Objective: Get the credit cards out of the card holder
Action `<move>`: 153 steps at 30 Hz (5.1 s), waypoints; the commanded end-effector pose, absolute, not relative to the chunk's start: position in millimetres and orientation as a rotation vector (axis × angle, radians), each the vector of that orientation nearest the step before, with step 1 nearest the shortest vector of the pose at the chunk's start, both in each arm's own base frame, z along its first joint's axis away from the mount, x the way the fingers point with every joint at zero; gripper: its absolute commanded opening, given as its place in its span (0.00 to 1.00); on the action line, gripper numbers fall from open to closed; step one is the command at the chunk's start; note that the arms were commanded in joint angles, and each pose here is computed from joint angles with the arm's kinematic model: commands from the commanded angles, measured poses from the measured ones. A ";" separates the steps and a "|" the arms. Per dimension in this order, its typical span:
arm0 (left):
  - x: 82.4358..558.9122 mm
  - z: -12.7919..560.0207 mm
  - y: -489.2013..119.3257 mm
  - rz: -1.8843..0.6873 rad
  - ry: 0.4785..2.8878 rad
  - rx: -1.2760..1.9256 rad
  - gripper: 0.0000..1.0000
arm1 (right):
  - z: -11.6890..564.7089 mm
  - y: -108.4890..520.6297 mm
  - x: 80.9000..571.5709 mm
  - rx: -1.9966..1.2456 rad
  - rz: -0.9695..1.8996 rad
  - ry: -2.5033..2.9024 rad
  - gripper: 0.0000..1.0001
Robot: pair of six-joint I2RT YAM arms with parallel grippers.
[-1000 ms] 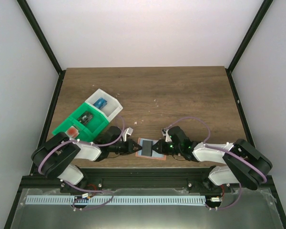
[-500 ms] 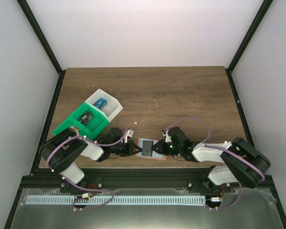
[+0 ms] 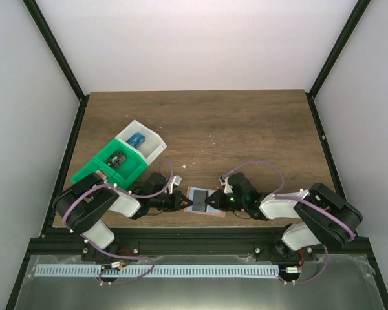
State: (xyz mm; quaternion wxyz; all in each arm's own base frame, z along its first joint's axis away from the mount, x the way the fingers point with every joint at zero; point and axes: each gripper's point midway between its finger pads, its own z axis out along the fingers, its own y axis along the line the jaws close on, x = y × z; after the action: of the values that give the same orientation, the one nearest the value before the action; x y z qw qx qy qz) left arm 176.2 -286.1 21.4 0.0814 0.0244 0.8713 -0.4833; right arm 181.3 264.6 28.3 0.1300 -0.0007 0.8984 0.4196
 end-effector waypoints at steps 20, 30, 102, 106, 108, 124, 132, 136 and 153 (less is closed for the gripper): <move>164.7 -3.3 -274.2 -1.343 2.703 0.059 0.00 | 24.0 269.8 172.1 -0.025 1.295 2.606 0.01; 163.1 -10.9 -268.0 -1.292 2.729 0.048 0.00 | 25.0 262.6 171.0 -0.013 1.283 2.586 0.01; 162.2 -19.5 -266.3 -1.270 2.752 0.022 0.00 | 27.5 251.3 177.0 0.087 1.311 2.557 0.00; 160.4 -21.1 -266.6 -1.283 2.755 0.018 0.00 | 28.1 245.1 176.8 0.115 1.307 2.545 0.00; 159.1 -22.8 -265.8 -1.283 2.762 0.013 0.00 | 28.3 243.0 176.3 0.123 1.306 2.546 0.00; 159.7 -24.2 -265.2 -1.281 2.754 0.010 0.00 | 23.9 233.6 177.7 0.134 1.264 2.564 0.00; 161.5 -24.2 -265.2 -1.271 2.751 0.009 0.00 | 20.2 219.7 177.0 0.165 1.205 2.576 0.00; 161.4 -25.3 -263.6 -1.250 2.765 0.007 0.00 | 22.0 216.1 178.2 0.157 1.182 2.569 0.01; 169.5 -3.2 -272.2 -1.305 2.704 0.009 0.13 | 51.9 194.7 187.5 0.154 1.013 2.528 0.00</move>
State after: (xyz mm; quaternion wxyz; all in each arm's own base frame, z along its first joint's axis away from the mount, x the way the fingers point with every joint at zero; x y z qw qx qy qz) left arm 177.5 -289.6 20.9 0.0921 0.0277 0.8678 -0.4876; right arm 177.5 210.6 46.8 0.1781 0.0405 0.8959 0.4050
